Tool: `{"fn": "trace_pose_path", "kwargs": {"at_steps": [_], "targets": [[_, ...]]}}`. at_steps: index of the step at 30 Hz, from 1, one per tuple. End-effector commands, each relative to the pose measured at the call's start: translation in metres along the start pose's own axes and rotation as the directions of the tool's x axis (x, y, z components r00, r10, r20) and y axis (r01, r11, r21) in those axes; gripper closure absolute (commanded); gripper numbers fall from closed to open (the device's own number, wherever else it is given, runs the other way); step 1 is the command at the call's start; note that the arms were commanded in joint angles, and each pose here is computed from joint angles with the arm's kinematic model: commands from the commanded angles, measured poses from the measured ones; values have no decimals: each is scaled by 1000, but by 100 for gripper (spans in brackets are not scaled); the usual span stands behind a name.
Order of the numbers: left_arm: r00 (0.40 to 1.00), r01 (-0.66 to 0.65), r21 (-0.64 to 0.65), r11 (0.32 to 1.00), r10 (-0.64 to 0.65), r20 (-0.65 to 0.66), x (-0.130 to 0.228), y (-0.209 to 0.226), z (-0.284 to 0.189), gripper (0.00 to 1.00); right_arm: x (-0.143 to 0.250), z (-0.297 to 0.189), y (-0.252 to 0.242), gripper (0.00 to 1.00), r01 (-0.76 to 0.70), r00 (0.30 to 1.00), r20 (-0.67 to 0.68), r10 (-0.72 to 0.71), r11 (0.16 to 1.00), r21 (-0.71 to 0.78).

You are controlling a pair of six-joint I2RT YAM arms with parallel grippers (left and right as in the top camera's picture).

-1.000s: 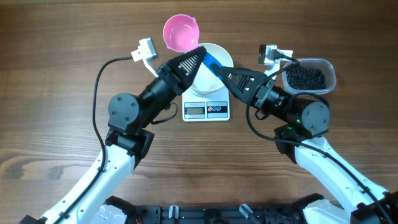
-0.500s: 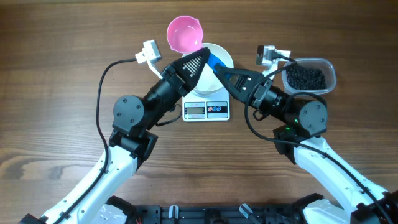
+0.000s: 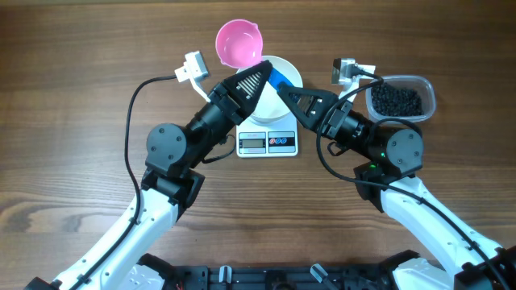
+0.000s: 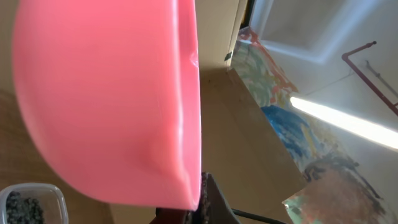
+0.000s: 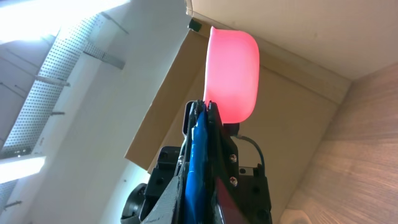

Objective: Scoop item into bowl and weigh 150g on scale

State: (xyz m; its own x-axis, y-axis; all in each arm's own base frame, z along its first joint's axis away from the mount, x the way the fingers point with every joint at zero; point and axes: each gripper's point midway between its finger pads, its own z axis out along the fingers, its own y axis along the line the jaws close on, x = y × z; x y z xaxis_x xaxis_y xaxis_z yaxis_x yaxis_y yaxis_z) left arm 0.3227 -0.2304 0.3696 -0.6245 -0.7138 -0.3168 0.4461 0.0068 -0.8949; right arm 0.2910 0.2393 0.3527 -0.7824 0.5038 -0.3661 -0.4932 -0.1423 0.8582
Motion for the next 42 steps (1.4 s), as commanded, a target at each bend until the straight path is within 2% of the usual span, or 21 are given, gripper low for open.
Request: {"fn": "trace_pose_path", "kwargs": {"at_steps": [1, 2, 4, 5, 6, 8, 11, 17, 20, 24, 25, 26, 28, 29, 31, 33, 34, 35, 37, 38, 42], "targets": [[1000, -18, -6, 1000, 18, 5, -1, 0, 2, 89, -5, 2, 7, 96, 21, 1000, 24, -20, 1000, -21], [1000, -18, -6, 1000, 18, 5, -1, 0, 2, 73, -5, 2, 7, 96, 20, 999, 26, -20, 1000, -21], [1000, -18, -6, 1000, 18, 5, -1, 0, 2, 32, -6, 2, 7, 96, 22, 999, 31, -21, 1000, -21], [1000, -17, -7, 1000, 17, 5, -1, 0, 2, 22, -7, 2, 7, 96, 22, 999, 38, -22, 1000, -20], [1000, -17, -9, 1000, 17, 5, -1, 1, 2, 14, -9, 2, 6, 96, 26, 999, 47, -26, 999, -18], [1000, -13, -22, 1000, 13, 1, 0, 4, 2, 6, -16, 2, 1, 96, 93, 991, 91, -93, 996, 10], [999, -36, -65, 997, 35, -12, 3, 15, 1, 0, -28, -2, -20, 96, 57, 987, 147, -70, 994, 94], [962, -250, -121, 961, 232, -147, 22, 38, -3, 1, -61, -25, -29, 96, 133, 962, 213, -171, 975, 180], [963, -242, -210, 947, 208, -174, 19, 57, -9, 16, -73, -38, -36, 95, 146, 958, 202, -201, 955, 260], [925, -338, -318, 886, 249, -287, 13, 73, -14, 21, -85, -52, -50, 95, 157, 956, 161, -246, 889, 430], [892, -407, -362, 838, 280, -355, 9, 74, -17, 24, -92, -60, -54, 95, 164, 952, 137, -273, 835, 525], [876, -437, -372, 819, 294, -384, 8, 72, -18, 26, -94, -63, -56, 95, 164, 951, 126, -281, 810, 562], [830, -515, -392, 762, 328, -452, 4, 65, -21, 36, -101, -70, -57, 95, 182, 948, 81, -309, 733, 656], [806, -549, -393, 738, 343, -482, 3, 60, -23, 47, -104, -73, -55, 95, 198, 944, 54, -325, 689, 697], [778, -584, -390, 712, 354, -519, 2, 55, -26, 63, -110, -79, -48, 95, 217, 937, 16, -349, 618, 756], [766, -601, -401, 691, 354, -537, 2, 56, -30, 70, -116, -84, -38, 95, 245, 924, -19, -381, 554, 796], [766, -600, -407, 689, 350, -539, 2, 57, -31, 58, -119, -87, -33, 95, 259, 917, -38, -398, 519, 815], [766, -600, -408, 688, 347, -540, 2, 58, -32, 53, -122, -89, -30, 95, 266, 911, -48, -410, 495, 827], [767, -596, -416, 687, 334, -547, 4, 61, -33, 64, -129, -97, -21, 95, 280, 894, -72, -443, 425, 861], [770, -590, -427, 685, 317, -554, 5, 64, -36, 65, -131, -100, -20, 95, 282, 888, -79, -453, 401, 872], [771, -574, -470, 671, 249, -586, 13, 75, -49, 52, -135, -125, -31, 96, 219, 888, -68, -456, 287, 933]]}}
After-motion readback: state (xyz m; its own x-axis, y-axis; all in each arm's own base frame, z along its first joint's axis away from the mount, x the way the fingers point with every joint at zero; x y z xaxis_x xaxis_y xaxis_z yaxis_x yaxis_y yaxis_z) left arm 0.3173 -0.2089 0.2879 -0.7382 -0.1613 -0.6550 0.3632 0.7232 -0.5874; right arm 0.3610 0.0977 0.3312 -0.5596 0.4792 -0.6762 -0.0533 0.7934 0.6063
